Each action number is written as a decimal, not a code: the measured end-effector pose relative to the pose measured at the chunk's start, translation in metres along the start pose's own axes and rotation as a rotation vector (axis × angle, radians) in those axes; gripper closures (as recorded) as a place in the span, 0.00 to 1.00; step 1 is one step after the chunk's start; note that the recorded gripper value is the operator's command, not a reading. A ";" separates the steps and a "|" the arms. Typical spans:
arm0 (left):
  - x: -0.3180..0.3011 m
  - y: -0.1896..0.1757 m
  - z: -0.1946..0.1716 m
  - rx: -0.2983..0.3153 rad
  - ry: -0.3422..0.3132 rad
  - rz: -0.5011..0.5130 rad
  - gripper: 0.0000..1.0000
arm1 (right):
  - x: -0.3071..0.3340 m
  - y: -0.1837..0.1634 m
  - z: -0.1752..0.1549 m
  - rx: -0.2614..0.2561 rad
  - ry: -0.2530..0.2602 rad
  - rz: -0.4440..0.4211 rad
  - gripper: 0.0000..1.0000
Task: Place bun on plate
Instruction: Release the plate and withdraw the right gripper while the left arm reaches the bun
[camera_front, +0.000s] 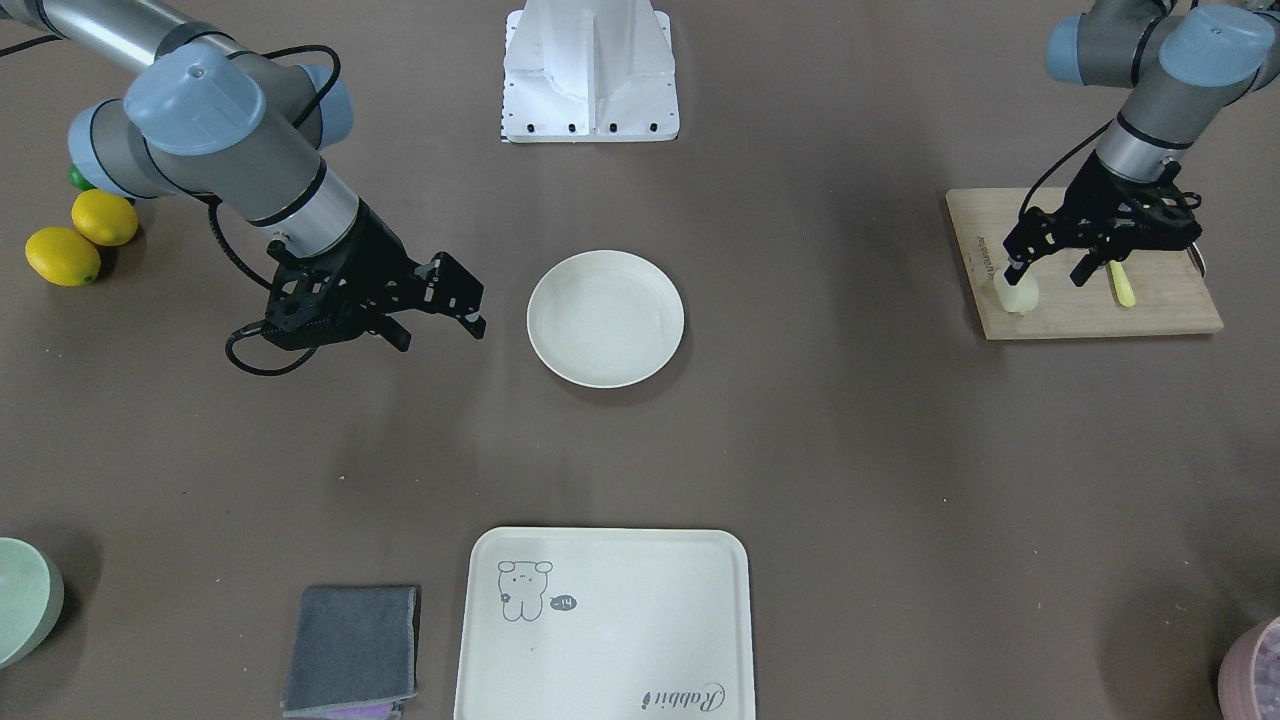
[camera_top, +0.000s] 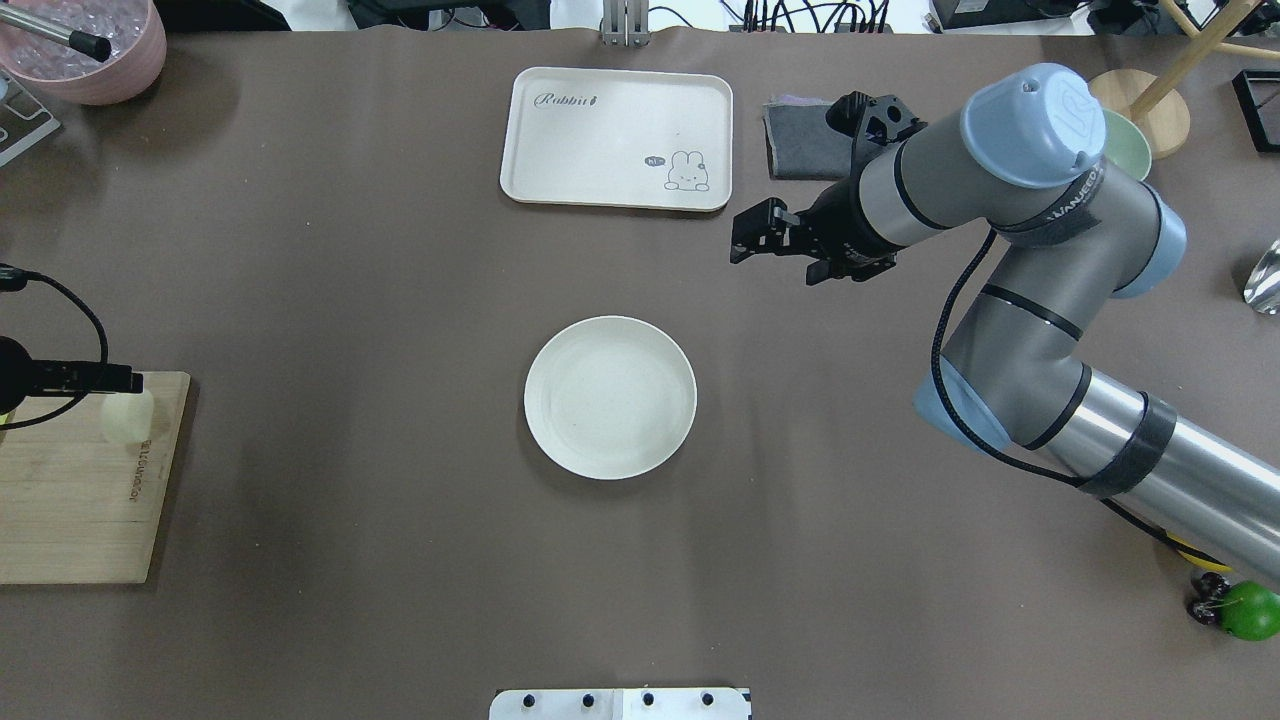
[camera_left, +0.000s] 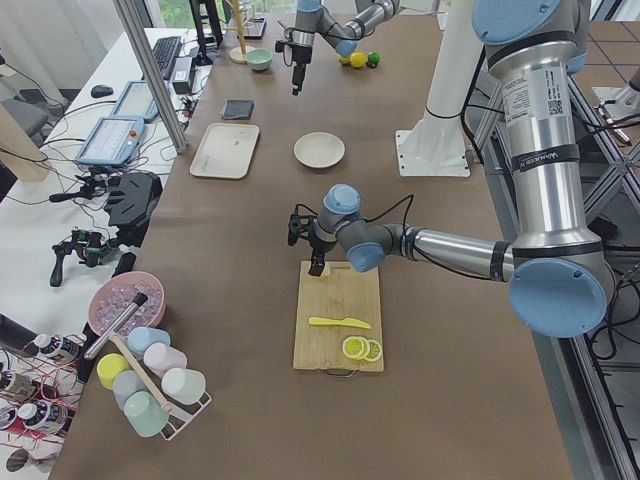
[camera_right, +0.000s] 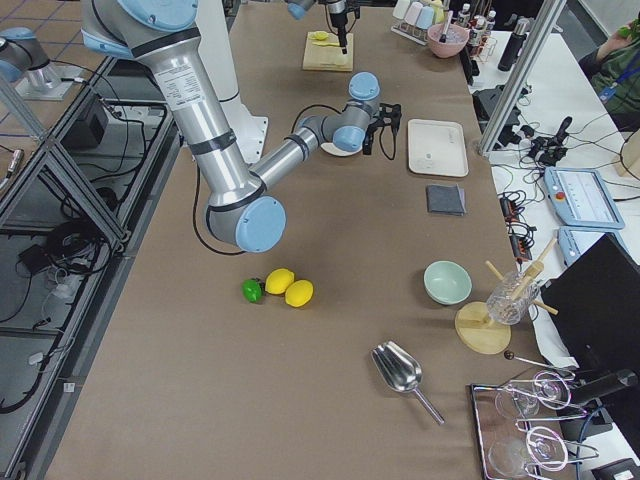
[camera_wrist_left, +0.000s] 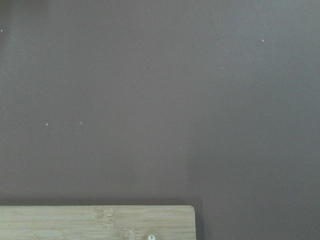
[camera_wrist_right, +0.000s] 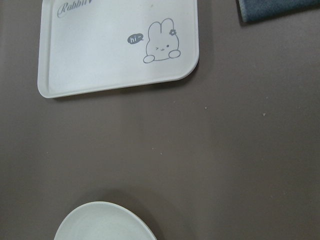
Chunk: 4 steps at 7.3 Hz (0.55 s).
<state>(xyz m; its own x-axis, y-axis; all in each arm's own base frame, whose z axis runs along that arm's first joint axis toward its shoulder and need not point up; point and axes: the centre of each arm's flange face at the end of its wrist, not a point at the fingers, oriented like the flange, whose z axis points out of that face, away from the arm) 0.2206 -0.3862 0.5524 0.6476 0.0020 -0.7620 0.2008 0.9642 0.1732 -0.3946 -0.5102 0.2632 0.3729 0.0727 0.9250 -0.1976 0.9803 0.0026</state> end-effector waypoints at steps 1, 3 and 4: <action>-0.003 0.008 0.004 -0.012 -0.007 0.007 0.13 | 0.004 -0.009 -0.008 0.009 -0.001 0.005 0.00; -0.002 0.016 0.012 -0.029 -0.013 0.022 0.19 | 0.012 -0.024 -0.024 0.018 -0.003 0.004 0.00; 0.000 0.017 0.017 -0.035 -0.014 0.030 0.19 | 0.015 -0.027 -0.027 0.021 -0.002 0.002 0.00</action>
<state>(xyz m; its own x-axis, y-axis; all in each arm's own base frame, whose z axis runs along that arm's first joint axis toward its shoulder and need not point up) 0.2361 -0.3739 0.5658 0.6631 0.0273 -0.7480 0.1555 0.9725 0.1734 -0.3596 -0.5304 0.2666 0.3709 0.0746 0.9257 -0.2175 0.9760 0.0085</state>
